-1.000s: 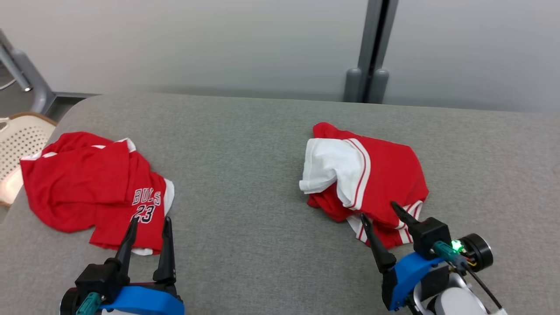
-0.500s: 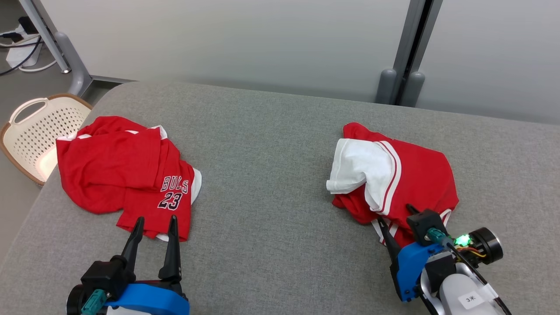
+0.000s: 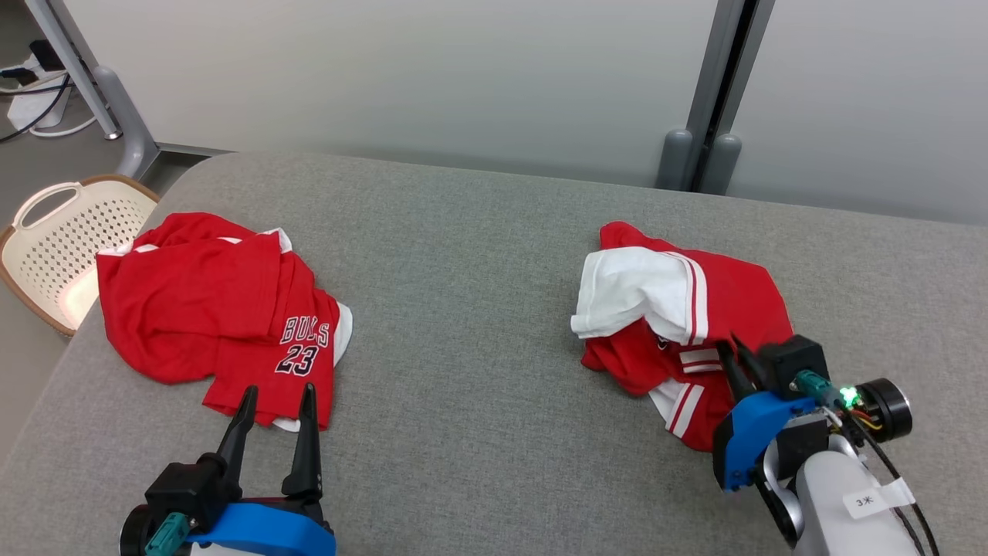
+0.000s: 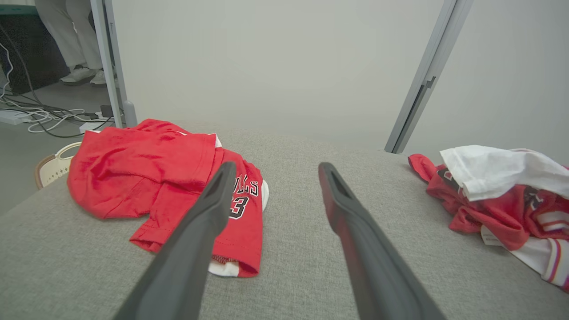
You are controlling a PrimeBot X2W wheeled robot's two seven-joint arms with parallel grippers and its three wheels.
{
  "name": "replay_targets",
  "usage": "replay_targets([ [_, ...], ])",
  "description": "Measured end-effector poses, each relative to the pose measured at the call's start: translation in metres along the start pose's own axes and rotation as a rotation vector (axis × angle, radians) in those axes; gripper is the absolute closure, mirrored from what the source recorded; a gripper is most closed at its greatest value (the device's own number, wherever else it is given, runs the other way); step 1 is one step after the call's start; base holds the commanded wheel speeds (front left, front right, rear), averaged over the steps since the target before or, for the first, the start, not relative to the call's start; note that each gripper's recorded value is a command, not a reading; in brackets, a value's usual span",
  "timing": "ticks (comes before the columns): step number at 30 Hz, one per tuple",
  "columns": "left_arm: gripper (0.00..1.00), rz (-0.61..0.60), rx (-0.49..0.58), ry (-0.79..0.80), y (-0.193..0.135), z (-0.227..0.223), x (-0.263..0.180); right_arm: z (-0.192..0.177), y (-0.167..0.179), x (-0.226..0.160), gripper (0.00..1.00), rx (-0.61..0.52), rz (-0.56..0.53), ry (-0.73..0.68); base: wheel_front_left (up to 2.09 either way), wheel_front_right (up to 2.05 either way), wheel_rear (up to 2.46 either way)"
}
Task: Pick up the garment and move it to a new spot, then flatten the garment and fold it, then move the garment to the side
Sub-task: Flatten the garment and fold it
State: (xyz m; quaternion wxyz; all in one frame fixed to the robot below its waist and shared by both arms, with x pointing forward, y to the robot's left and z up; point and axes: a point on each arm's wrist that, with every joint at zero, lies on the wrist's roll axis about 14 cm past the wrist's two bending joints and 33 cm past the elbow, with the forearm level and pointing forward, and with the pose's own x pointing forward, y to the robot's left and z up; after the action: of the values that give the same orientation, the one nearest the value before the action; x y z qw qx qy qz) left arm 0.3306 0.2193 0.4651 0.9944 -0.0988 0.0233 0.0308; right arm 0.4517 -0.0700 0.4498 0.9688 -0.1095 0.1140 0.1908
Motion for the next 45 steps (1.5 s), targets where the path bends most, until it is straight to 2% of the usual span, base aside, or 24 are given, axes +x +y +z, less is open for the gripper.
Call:
replay_targets([
  [6, 0.00, -0.008, 0.003, -0.006, -0.001, 0.002, 0.002, 0.058, 0.008, 0.005, 1.00, 0.070, 0.033, -0.180, 0.00, 0.00, 0.00],
  [14, 0.00, -0.023, 0.007, -0.014, -0.005, 0.005, 0.009, 0.177, 0.051, 0.000, 1.00, 0.132, 0.222, -0.442, 0.00, 0.00, 0.00],
  [18, 0.00, -0.031, 0.005, -0.014, -0.008, 0.005, 0.012, 0.237, 0.067, -0.012, 1.00, 0.168, 0.321, -0.577, 0.00, 0.00, 0.00],
  [22, 0.00, -0.038, 0.004, -0.022, -0.011, 0.007, 0.015, 0.294, 0.079, -0.032, 1.00, 0.156, 0.399, -0.720, 0.00, 0.00, 0.00],
  [27, 0.00, -0.044, 0.005, -0.043, -0.012, 0.014, 0.016, 0.338, 0.070, -0.055, 1.00, 0.220, 0.434, -0.851, 0.00, 0.00, 0.00],
  [30, 0.00, -0.047, 0.008, -0.048, -0.013, 0.016, 0.017, 0.342, 0.052, -0.058, 1.00, 0.263, 0.400, -0.867, 0.00, 0.00, 0.00],
  [33, 0.00, -0.055, 0.012, -0.050, -0.015, 0.017, 0.020, 0.325, 0.030, -0.048, 1.00, 0.284, 0.326, -0.821, 0.00, 0.00, 0.00],
  [42, 0.00, -0.077, 0.007, -0.026, -0.024, 0.008, 0.028, 0.194, -0.050, 0.009, 1.00, 0.263, -0.014, -0.474, 0.00, 0.00, 0.00],
  [45, 0.00, -0.082, 0.008, -0.020, -0.026, 0.007, 0.034, 0.155, -0.076, 0.023, 1.00, 0.269, -0.096, -0.380, 0.00, 0.00, 0.00],
])
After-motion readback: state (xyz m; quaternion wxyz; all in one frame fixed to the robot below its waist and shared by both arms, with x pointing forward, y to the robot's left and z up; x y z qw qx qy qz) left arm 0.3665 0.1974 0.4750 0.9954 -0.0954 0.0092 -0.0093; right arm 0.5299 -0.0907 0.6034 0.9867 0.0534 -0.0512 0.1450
